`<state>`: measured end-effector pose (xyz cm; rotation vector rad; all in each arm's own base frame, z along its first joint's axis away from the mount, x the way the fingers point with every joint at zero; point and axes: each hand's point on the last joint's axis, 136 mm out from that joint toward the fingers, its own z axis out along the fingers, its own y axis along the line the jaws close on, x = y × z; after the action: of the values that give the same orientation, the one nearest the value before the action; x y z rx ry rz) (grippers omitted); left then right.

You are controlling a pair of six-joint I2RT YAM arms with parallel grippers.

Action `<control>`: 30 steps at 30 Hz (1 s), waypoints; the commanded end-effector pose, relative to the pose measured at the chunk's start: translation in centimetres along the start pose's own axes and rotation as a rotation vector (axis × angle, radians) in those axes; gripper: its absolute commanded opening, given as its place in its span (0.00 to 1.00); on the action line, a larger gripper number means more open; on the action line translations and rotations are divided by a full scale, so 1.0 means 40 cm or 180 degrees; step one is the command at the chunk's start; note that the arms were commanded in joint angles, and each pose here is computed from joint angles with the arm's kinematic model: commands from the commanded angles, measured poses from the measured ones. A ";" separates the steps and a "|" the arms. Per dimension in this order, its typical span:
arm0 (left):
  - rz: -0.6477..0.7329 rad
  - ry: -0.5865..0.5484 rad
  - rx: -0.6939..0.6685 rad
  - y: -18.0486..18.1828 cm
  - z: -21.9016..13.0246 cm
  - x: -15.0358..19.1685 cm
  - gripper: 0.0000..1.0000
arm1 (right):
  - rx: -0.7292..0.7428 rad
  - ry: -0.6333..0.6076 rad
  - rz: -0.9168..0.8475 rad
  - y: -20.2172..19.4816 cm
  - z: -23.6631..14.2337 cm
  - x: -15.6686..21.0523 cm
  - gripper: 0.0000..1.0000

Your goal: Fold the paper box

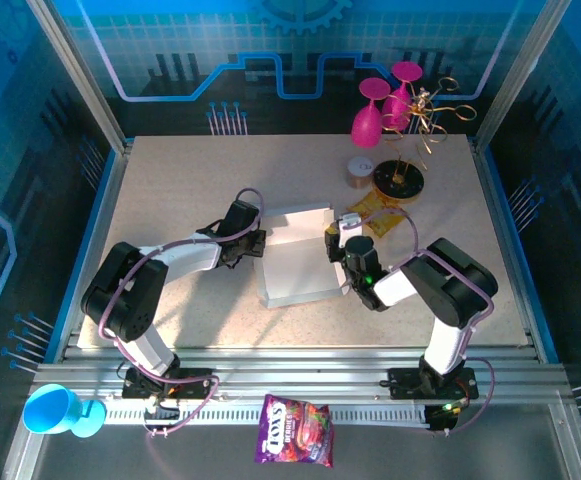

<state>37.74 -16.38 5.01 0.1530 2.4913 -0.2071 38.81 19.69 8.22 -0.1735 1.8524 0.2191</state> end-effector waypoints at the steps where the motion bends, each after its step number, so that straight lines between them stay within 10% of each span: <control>1: 0.0165 0.0478 0.0100 -0.010 -0.001 0.119 0.00 | -0.0076 -0.0121 0.0120 0.002 0.002 -0.045 0.33; 30: 0.0323 0.0530 0.0214 -0.041 0.009 0.098 0.00 | -0.0826 0.0240 0.0340 0.002 0.028 -0.027 0.46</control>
<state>37.03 -17.14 5.06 0.2205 2.5103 -0.2312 39.88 19.08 9.30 -0.2283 1.8865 0.4572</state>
